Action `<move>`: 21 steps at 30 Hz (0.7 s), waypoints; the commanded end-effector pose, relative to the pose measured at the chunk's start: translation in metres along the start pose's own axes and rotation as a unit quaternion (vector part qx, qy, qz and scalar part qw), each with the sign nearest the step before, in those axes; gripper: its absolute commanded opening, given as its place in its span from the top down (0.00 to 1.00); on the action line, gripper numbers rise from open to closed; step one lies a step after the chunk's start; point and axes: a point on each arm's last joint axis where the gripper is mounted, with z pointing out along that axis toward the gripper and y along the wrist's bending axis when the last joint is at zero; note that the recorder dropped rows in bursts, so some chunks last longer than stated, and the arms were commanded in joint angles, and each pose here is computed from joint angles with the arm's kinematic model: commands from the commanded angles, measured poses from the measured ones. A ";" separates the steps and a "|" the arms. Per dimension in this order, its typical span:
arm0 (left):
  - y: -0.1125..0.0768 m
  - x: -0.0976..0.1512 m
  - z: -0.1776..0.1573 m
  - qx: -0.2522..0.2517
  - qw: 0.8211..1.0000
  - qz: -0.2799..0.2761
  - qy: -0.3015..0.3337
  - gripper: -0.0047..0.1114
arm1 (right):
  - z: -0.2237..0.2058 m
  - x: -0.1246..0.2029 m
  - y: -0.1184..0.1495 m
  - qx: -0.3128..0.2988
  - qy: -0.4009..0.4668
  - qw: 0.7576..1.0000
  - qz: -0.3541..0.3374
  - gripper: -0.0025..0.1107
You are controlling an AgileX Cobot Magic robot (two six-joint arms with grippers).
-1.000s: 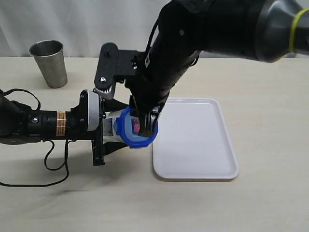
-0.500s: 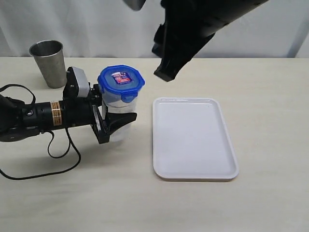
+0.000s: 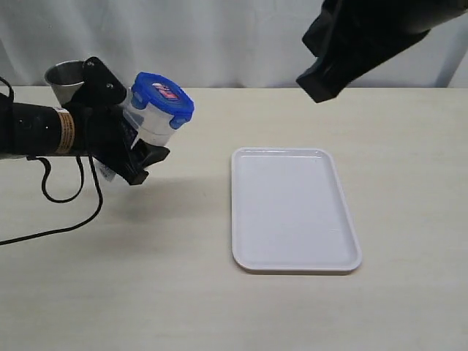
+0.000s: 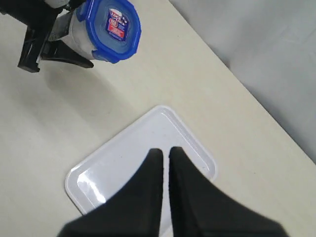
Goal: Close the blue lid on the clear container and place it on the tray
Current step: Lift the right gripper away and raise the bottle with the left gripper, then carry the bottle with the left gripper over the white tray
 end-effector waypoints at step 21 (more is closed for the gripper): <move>0.002 -0.025 -0.030 -0.283 0.811 0.380 0.343 0.96 | -0.043 0.018 -0.001 -0.003 -0.070 0.996 0.051 0.94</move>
